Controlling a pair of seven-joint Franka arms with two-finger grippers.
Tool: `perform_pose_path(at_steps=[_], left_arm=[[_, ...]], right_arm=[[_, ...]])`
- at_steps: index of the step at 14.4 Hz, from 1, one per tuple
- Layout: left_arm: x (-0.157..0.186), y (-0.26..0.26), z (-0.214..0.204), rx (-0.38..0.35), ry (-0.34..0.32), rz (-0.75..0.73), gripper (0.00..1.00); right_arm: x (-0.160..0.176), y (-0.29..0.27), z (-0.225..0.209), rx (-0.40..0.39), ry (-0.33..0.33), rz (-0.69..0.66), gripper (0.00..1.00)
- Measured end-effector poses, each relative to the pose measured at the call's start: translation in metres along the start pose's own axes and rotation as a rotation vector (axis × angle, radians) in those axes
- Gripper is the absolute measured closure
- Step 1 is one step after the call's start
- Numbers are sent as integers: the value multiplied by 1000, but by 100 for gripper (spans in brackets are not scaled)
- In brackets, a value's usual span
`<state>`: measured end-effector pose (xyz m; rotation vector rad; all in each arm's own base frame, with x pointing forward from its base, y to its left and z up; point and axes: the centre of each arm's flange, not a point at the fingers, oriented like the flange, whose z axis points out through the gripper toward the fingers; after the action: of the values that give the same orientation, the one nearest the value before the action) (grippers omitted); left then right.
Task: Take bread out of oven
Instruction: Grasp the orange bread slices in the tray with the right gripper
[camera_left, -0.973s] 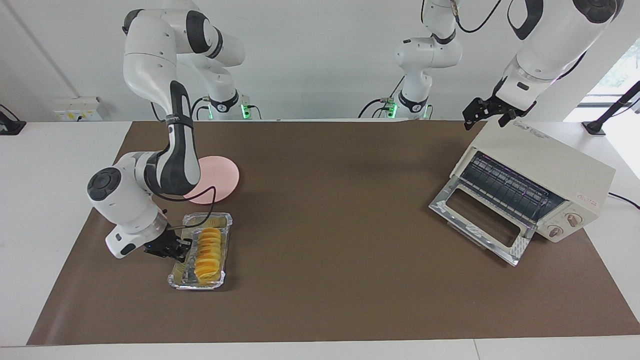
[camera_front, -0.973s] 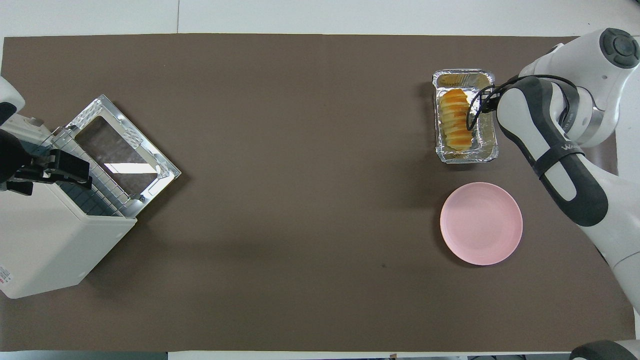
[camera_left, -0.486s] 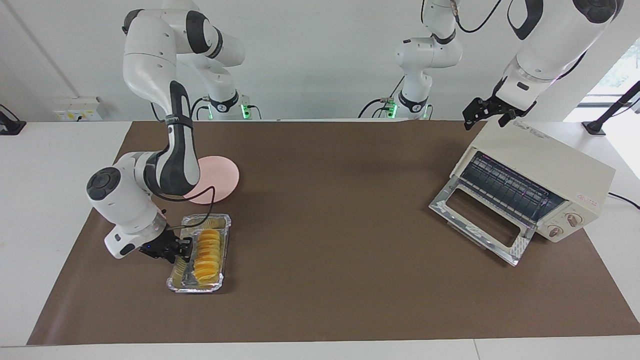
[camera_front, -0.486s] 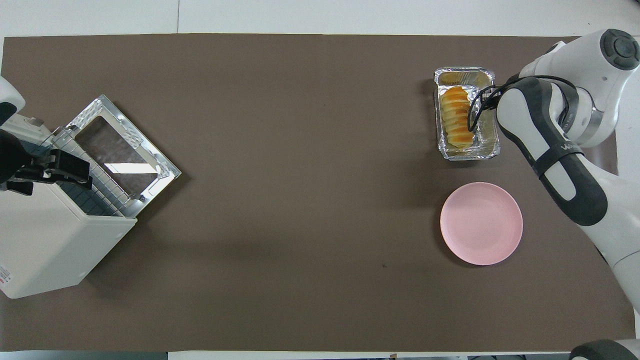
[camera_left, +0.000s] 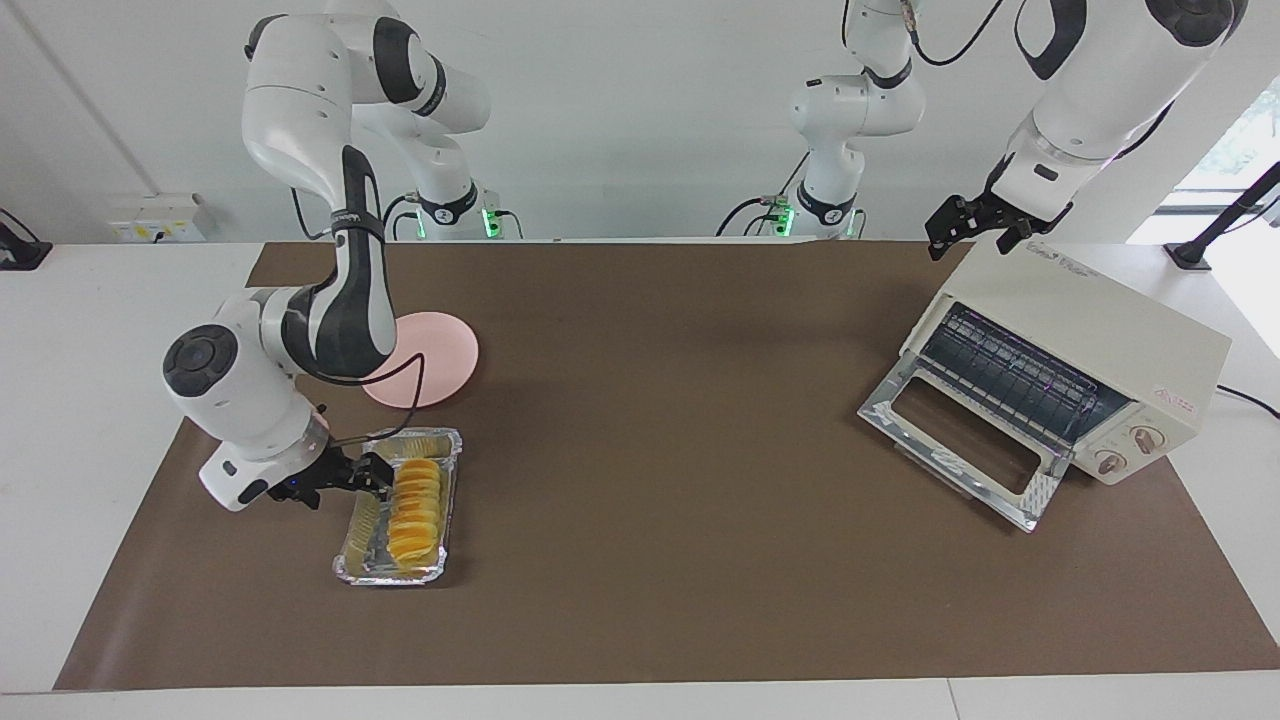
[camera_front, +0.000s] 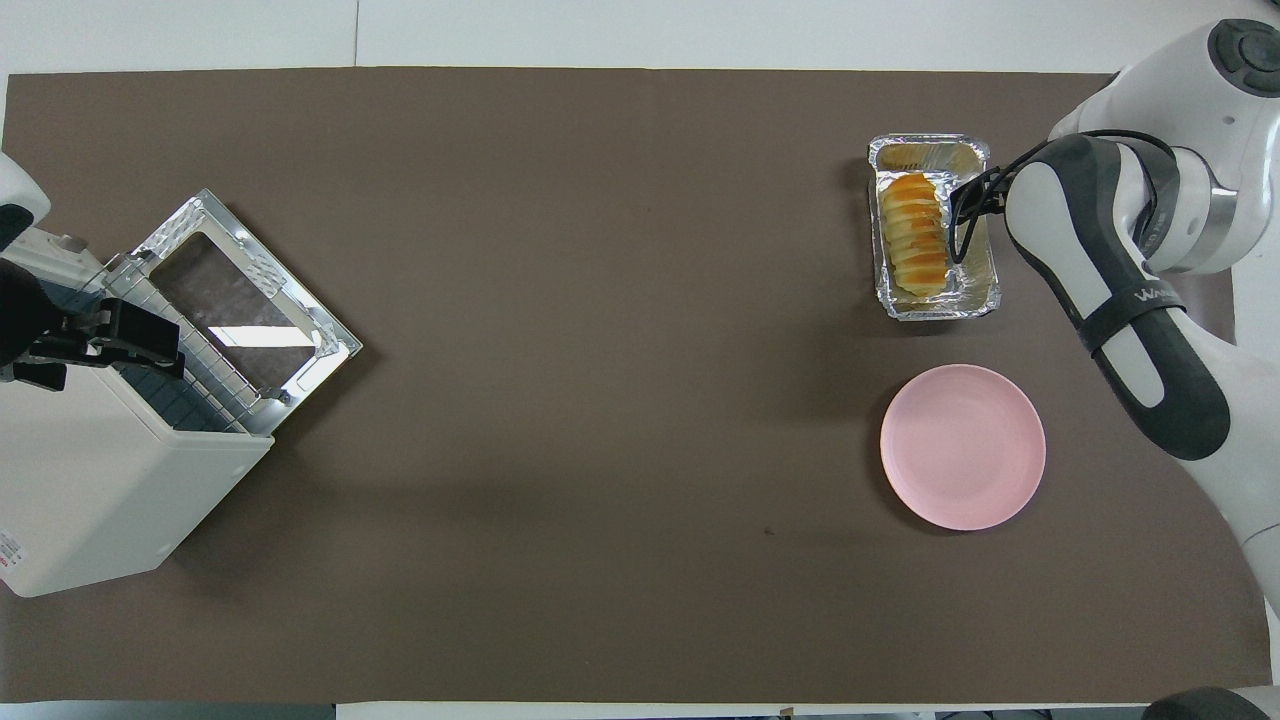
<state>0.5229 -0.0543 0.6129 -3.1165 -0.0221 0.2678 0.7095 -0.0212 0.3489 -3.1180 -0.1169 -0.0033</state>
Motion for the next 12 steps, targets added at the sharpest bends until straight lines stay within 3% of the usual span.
perform_pose_path(at_steps=[3, 6, 12], left_arm=[[0, 0, 0, 0, 0, 0, 0], [0, 0, 0, 0, 0, 0, 0], [0, 0, 0, 0, 0, 0, 0]], right_arm=[[5, -43, -3, -59, 4, 9, 0], [7, -78, -3, -70, 20, 25, 0], [9, -74, 16, -76, 27, 37, 0]])
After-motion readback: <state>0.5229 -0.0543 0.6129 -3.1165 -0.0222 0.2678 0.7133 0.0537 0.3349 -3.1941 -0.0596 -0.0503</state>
